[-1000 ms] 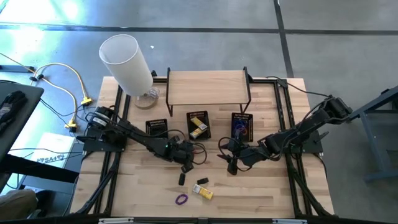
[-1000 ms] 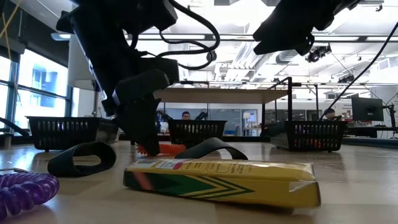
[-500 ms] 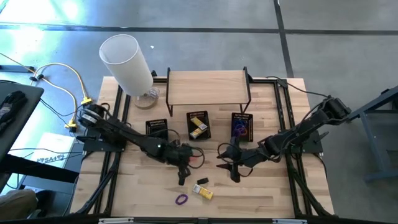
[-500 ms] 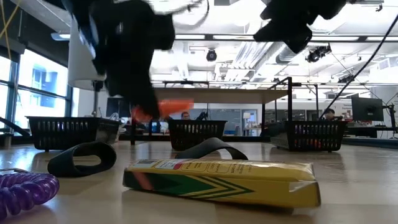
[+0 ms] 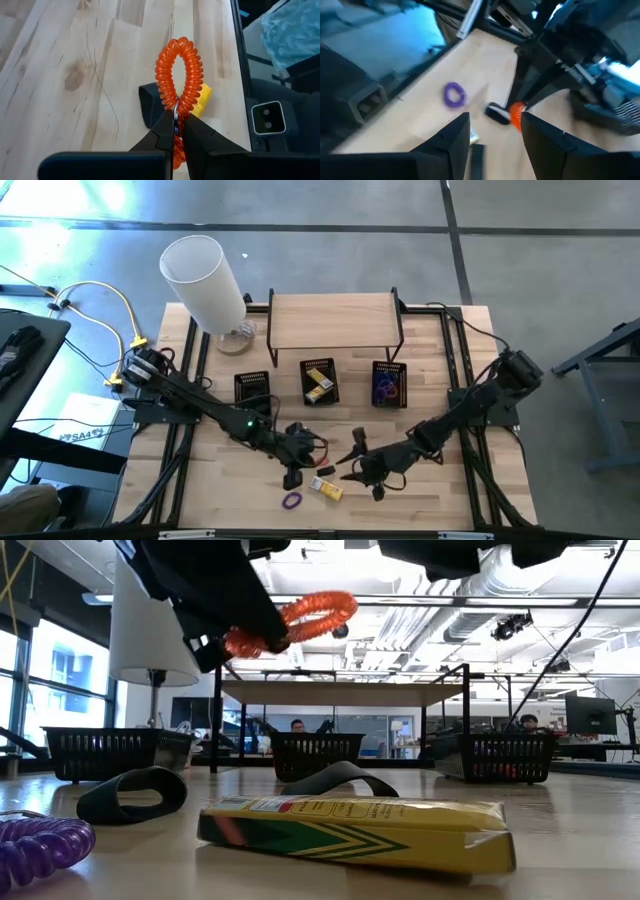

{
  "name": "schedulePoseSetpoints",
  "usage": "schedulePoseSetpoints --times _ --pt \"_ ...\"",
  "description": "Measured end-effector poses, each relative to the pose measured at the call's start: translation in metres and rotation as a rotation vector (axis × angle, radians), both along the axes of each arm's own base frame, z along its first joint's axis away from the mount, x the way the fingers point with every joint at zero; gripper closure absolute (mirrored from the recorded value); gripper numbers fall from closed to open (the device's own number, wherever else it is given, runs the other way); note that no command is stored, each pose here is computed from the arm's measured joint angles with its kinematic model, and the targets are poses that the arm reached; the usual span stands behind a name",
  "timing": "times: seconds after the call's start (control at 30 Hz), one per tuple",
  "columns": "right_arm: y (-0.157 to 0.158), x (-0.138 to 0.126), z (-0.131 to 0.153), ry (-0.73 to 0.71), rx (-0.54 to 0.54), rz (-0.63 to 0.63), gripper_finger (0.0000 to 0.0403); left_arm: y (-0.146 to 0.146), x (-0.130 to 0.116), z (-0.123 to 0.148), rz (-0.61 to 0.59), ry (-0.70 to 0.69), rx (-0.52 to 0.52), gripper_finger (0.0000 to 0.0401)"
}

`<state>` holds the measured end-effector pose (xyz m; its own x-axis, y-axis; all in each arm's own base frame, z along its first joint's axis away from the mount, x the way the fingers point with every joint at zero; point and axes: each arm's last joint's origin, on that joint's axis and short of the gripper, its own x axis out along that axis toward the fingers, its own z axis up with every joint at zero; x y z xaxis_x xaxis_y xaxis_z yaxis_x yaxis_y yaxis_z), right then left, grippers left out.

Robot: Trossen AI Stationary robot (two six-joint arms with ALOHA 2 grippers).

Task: Pick & Place Office Desk Supplies
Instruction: Put the orange spring keychain into the right black bin

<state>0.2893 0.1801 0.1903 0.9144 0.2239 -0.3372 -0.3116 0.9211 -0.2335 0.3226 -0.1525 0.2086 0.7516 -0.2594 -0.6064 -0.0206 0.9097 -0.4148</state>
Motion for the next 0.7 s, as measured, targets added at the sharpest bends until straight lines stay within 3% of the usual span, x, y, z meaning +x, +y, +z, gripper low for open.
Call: schedulePoseSetpoints --times 0.2,0.43,0.7 --pt "0.001 0.006 -0.015 -0.027 -0.187 0.018 0.0237 -0.002 0.002 0.002 -0.021 -0.029 -0.027 0.0390" --pt "-0.003 0.012 -0.014 -0.082 -0.230 -0.006 0.0237 -0.003 0.003 0.003 -0.049 -0.031 -0.051 0.0390" --pt "-0.016 0.021 -0.012 -0.088 -0.184 0.059 0.0237 -0.005 0.006 0.009 -0.073 -0.093 -0.095 0.0390"
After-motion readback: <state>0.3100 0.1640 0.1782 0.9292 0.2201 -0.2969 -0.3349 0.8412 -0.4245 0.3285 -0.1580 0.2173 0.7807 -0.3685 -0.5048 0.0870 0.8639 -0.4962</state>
